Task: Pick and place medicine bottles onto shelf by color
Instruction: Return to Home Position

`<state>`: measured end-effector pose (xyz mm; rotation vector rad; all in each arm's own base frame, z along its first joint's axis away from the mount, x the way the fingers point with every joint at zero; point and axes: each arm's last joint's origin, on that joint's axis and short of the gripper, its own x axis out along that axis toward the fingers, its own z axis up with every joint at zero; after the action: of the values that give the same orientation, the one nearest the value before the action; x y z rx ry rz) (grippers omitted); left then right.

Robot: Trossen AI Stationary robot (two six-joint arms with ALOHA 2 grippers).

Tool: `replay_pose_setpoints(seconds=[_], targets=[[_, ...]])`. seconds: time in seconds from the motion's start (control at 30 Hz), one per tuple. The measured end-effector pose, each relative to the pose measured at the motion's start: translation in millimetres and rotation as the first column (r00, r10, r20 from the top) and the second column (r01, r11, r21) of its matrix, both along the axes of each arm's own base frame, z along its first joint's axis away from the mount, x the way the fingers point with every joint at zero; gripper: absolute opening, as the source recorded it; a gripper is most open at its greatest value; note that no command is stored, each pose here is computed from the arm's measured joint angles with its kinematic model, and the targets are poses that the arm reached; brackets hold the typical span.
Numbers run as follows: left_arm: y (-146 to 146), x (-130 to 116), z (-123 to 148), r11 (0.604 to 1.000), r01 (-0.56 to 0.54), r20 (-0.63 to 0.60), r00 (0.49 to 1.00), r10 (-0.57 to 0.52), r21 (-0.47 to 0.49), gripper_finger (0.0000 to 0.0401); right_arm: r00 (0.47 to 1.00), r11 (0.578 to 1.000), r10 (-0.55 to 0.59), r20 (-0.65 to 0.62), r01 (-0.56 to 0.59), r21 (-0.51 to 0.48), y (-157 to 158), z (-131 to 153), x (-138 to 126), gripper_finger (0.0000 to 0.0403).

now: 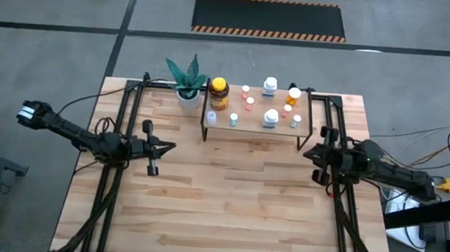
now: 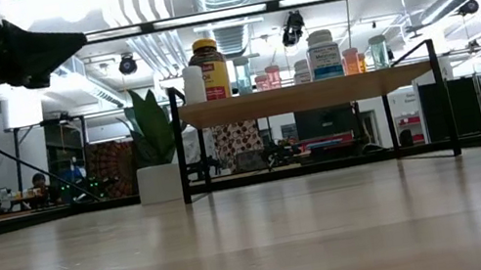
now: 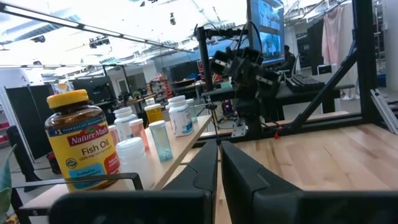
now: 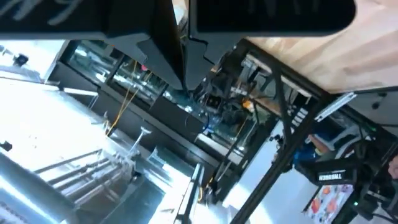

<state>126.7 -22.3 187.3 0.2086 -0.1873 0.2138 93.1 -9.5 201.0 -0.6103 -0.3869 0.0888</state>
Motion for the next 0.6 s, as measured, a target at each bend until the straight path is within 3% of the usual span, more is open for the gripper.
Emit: replay_pose_setpoints(seconds=[0.17,0.3,0.6], targets=[[0,0,0,1.0,-0.001,-0.001,1.0,0.001,0.004,0.0001,0.999,0.999,0.034,0.018,-0.034,0.035,2,1,-5,0.0008],[0,0,0,1.0,-0.001,0.005,1.0,0.001,0.0,0.0001,0.99,0.986,0.135,0.05,-0.139,0.089,4,6,-8,0.0008],[-1,3,-5,1.0,0.0,-0.037,0.999,0.0,0.012,0.0001,0.97,0.907,0.243,0.025,-0.237,0.348,4,8,-7,0.0009]])
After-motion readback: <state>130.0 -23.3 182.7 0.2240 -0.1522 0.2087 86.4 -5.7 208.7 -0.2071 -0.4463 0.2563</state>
